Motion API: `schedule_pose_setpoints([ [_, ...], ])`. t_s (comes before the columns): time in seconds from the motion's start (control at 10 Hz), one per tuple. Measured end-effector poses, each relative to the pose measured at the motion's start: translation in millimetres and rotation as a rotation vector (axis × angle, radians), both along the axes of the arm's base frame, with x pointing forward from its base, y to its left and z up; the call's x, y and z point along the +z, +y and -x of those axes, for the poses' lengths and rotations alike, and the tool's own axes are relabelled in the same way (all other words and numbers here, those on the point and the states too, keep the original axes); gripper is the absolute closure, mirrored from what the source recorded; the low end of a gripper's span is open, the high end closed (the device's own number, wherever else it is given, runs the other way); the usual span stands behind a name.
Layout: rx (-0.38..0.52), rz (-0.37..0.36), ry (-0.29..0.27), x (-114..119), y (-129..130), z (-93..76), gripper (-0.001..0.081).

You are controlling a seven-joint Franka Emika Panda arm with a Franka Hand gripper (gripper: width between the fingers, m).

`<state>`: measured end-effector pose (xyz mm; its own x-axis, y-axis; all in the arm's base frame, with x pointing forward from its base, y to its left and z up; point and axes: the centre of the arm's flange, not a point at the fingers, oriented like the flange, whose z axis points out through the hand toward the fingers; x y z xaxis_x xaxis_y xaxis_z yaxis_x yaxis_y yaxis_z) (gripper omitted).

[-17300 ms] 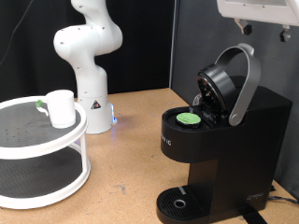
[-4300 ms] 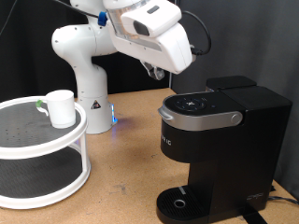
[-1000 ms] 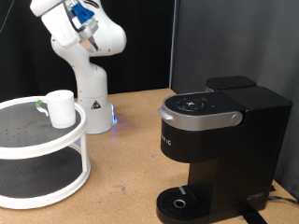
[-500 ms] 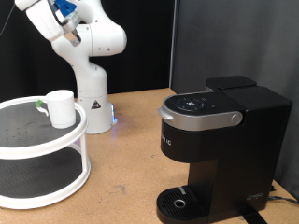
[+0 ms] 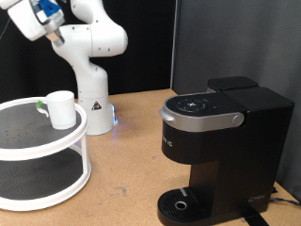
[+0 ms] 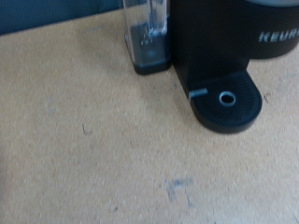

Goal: Make a cup of coffee with the keurig machine

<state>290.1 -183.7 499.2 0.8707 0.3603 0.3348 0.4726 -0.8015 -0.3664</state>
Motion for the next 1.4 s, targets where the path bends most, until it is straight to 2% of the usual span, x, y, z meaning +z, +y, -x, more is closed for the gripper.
schedule_pose_setpoints([
  [0.4, 0.012, -0.002, 0.027, -9, -43, 46.0, 0.0806],
  [0.6, 0.001, -0.004, 0.032, -12, -58, 60.0, 0.0806],
  [1.0, -0.009, 0.000, 0.010, -20, -74, 70.8, 0.0806],
  [1.4, 0.008, 0.003, -0.024, -52, -70, 68.7, 0.0806],
])
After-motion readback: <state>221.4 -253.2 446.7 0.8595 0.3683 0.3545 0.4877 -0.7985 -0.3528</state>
